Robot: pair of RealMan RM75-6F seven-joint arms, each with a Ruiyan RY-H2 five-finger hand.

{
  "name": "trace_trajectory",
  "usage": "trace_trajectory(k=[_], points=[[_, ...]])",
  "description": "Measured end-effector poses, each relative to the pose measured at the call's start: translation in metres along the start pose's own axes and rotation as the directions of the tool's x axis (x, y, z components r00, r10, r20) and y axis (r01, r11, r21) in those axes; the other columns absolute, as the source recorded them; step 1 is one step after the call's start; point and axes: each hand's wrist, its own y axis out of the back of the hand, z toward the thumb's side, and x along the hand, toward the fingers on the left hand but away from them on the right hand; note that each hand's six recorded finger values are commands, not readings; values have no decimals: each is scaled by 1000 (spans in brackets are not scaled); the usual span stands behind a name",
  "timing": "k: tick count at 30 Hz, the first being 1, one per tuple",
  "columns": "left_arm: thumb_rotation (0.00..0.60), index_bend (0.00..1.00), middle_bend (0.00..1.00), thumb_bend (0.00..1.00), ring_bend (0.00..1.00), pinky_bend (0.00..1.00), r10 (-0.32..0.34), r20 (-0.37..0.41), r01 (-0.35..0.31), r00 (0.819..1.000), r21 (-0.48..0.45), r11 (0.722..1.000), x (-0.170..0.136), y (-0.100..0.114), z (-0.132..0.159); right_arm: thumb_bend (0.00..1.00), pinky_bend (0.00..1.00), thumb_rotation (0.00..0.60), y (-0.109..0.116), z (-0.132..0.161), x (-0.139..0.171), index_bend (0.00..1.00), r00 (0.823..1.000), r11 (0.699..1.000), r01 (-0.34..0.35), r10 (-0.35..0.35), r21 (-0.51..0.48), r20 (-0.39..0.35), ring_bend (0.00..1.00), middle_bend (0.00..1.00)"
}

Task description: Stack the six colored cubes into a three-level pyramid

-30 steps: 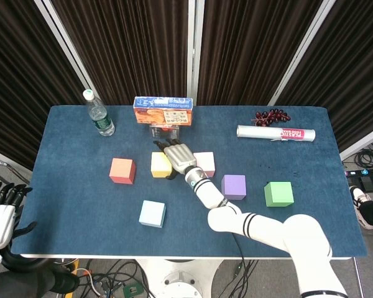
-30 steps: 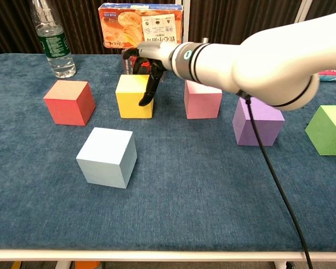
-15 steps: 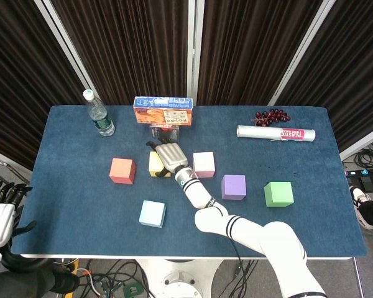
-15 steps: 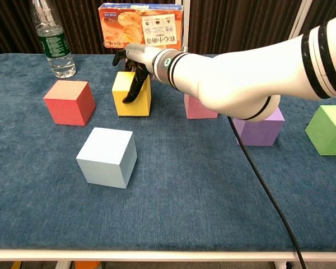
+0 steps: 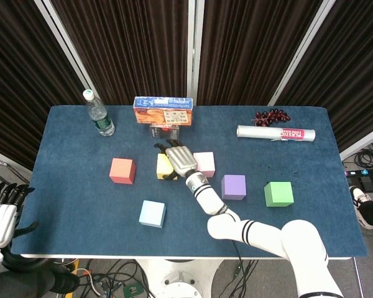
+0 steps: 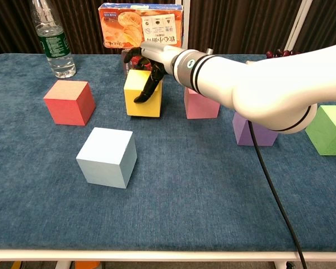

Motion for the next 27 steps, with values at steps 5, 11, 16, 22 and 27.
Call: trace_trajectory(k=[5,11,16,22,27], points=[[600,231,182,0,123,69,-4,-3,4,1000,-2,1000,-1,-2,-1,132,77,600,-8,-3,0,154,1000,1000,-21,21,5,17,66,397],[600,230,182,0,123,69,-3,0,3,1000,-2,1000,0,-2,-1,129,20,600,-13,-3,-1,7,999,999,-48,48,13,27,10,243],[600,231,182,0,123,69,3,3,-3,1000,-1,1000,0,0,-1,129,0,600,-13,-2,4,0,998,998,-58,58,8,18,0,152],[600,230,182,0,123,69,10,11,-10,1000,0,1000,0,1,2,129,0,600,2,-7,16,0,999,999,-38,38,6,6,0,143],[600,231,182,0,123,69,13,13,-13,1000,3,1000,1,3,3,129,0,600,25,-23,34,0,1000,1000,-2,2,12,3,0,162]])
